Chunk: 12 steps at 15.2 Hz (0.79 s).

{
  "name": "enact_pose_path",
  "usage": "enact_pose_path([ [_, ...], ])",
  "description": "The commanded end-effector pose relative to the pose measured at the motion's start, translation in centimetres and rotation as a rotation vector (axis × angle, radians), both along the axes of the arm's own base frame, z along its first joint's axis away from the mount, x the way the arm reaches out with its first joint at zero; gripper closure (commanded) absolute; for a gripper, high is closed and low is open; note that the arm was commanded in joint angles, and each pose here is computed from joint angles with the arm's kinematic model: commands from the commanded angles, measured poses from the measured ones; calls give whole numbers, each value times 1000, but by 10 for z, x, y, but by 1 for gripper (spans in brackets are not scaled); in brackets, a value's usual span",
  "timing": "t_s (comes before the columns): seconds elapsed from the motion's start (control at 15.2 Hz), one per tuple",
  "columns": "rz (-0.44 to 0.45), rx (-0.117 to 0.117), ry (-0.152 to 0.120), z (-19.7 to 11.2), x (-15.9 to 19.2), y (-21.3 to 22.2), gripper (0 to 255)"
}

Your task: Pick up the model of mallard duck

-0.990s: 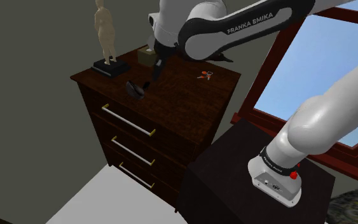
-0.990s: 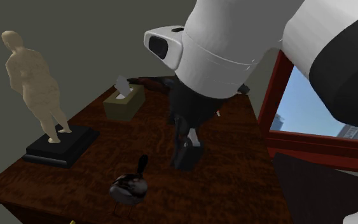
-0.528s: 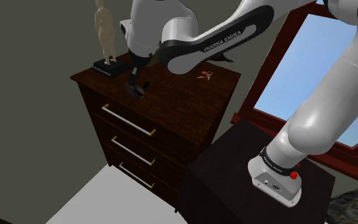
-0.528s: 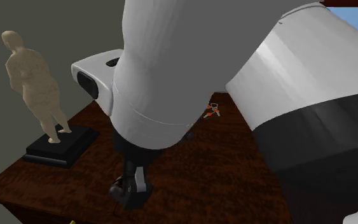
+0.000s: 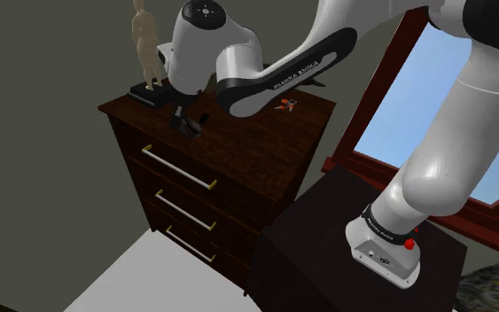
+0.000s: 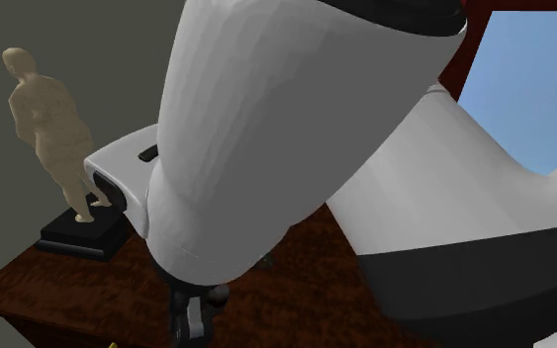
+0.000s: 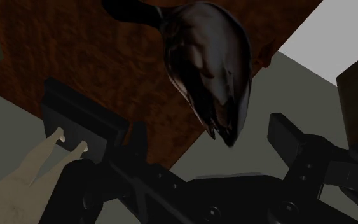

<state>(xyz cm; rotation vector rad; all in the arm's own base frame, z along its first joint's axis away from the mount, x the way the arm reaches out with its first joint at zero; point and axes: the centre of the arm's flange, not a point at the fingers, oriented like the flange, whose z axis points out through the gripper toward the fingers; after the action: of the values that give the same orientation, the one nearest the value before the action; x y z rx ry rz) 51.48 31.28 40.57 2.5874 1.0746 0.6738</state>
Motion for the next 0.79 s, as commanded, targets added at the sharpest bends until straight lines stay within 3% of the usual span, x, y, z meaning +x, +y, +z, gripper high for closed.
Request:
enact_pose_path([
  [0.0, 0, 0, -1, -14, -2, 0, 0],
  [0.13, 0, 0, 0, -14, -2, 0, 0],
  [0.2, 0, 0, 0, -13, -1, 1, 255],
  [0.73, 0, 0, 0, -13, -1, 1, 255],
])
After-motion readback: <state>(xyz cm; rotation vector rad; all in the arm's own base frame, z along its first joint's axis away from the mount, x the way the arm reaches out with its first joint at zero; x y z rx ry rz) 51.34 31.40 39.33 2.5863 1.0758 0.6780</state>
